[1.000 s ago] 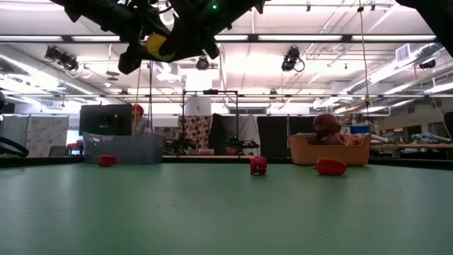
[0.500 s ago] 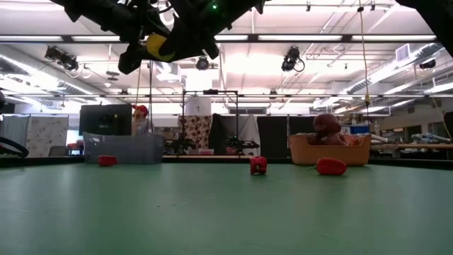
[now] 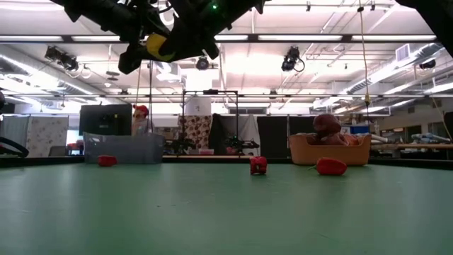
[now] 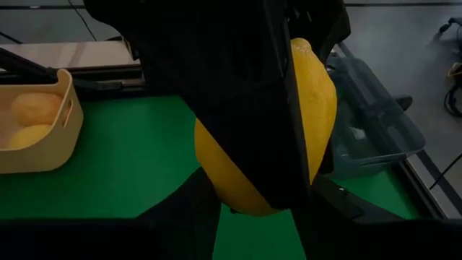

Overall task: Sort produce into baskets
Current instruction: Put the lemon into the yellow bin, then put the top left red chili pepper into the black bin

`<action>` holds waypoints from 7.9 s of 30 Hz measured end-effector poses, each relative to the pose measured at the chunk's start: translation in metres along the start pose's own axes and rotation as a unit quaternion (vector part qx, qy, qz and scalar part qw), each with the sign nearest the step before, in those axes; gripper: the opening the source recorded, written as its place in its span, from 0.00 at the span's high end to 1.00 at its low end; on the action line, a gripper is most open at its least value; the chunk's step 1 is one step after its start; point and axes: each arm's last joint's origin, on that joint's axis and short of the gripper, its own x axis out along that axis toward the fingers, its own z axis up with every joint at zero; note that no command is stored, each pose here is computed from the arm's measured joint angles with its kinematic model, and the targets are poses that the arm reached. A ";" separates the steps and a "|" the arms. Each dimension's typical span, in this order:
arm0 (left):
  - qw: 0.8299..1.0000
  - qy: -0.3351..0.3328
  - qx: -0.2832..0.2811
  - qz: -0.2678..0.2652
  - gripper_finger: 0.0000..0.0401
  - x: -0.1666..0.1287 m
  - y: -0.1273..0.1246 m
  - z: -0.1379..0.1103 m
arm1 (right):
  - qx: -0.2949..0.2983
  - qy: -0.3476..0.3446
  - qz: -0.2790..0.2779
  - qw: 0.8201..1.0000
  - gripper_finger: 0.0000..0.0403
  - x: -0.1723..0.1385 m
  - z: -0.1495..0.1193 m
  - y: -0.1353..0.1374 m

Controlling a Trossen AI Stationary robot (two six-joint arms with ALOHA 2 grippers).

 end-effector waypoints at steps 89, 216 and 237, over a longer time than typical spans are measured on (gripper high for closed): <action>0.923 0.383 0.031 0.004 0.47 -0.063 -0.045 -0.135 | 0.147 0.139 -0.050 0.978 0.14 -0.006 -0.028 -0.053; 0.878 0.285 -0.026 0.384 0.80 0.037 0.112 -0.071 | 0.095 0.292 -0.064 0.950 0.14 -0.046 -0.043 -0.042; 0.929 0.142 0.070 0.336 0.80 -0.002 0.042 0.026 | 0.105 0.317 -0.105 0.937 0.14 -0.051 -0.048 -0.011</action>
